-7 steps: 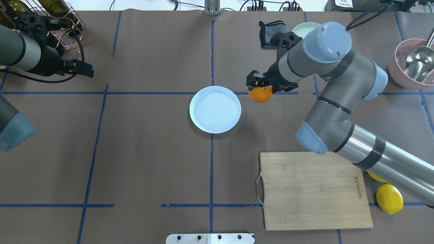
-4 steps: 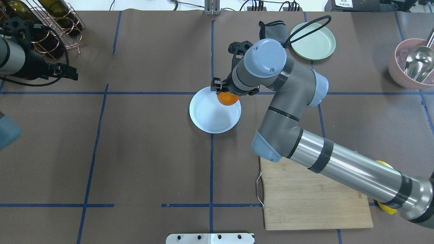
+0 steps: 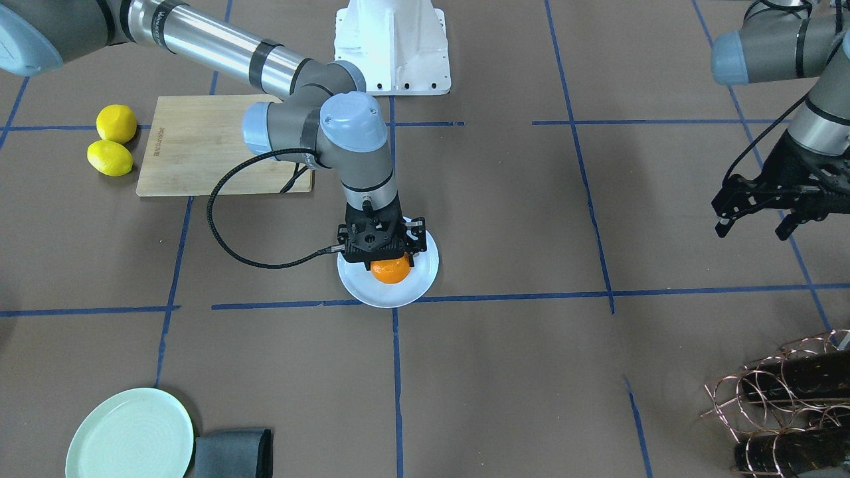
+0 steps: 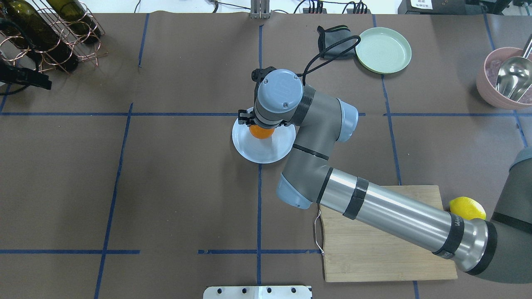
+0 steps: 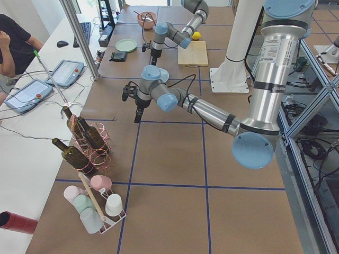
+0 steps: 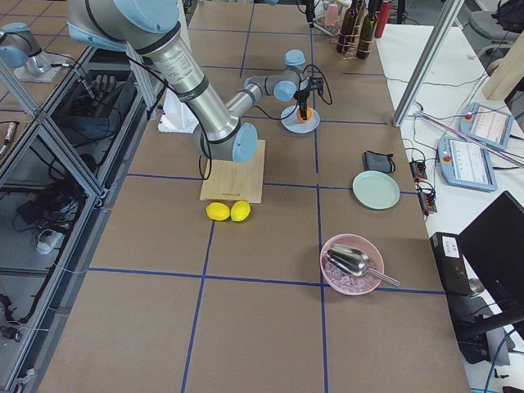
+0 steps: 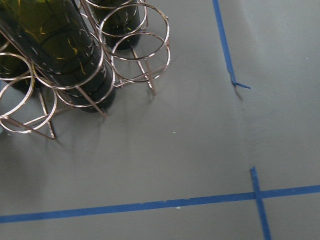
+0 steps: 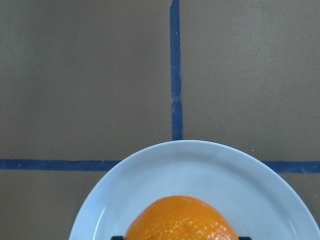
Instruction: Pick orange to plate
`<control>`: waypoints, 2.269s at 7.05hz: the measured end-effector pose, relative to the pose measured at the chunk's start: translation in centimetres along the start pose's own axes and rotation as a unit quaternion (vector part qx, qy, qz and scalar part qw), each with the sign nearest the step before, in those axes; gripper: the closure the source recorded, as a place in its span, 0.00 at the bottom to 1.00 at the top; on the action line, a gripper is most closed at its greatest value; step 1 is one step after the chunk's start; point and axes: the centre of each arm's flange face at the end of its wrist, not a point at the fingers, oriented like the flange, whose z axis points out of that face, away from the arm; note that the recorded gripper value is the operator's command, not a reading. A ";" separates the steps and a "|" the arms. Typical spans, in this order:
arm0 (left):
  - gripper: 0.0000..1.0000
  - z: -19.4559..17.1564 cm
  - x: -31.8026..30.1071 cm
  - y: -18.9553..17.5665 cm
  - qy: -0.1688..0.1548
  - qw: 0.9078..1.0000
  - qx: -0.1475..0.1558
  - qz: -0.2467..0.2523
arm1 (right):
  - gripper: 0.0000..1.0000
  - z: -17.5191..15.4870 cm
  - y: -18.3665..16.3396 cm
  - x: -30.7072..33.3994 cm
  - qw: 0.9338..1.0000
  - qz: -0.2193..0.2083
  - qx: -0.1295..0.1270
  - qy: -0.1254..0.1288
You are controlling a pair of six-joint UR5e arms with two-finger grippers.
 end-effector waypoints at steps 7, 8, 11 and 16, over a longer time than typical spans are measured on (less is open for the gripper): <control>0.00 -0.3 -11.9 -0.7 -0.051 0.993 -0.043 0.095 | 0.00 -8.7 -4.7 2.6 0.998 -0.020 -0.031 0.054; 0.00 -1.8 -15.5 -0.6 -0.066 0.988 -0.064 0.123 | 0.00 -13.1 -6.6 7.9 0.997 -0.039 -0.039 0.055; 0.00 -4.7 -22.7 2.5 -0.015 0.987 -0.137 0.086 | 0.00 -21.4 -10.7 26.3 0.993 -0.097 -0.063 0.034; 0.00 -2.8 -25.2 9.1 0.058 0.982 -0.176 0.028 | 0.00 -24.7 -13.0 54.1 0.982 -0.146 -0.116 0.019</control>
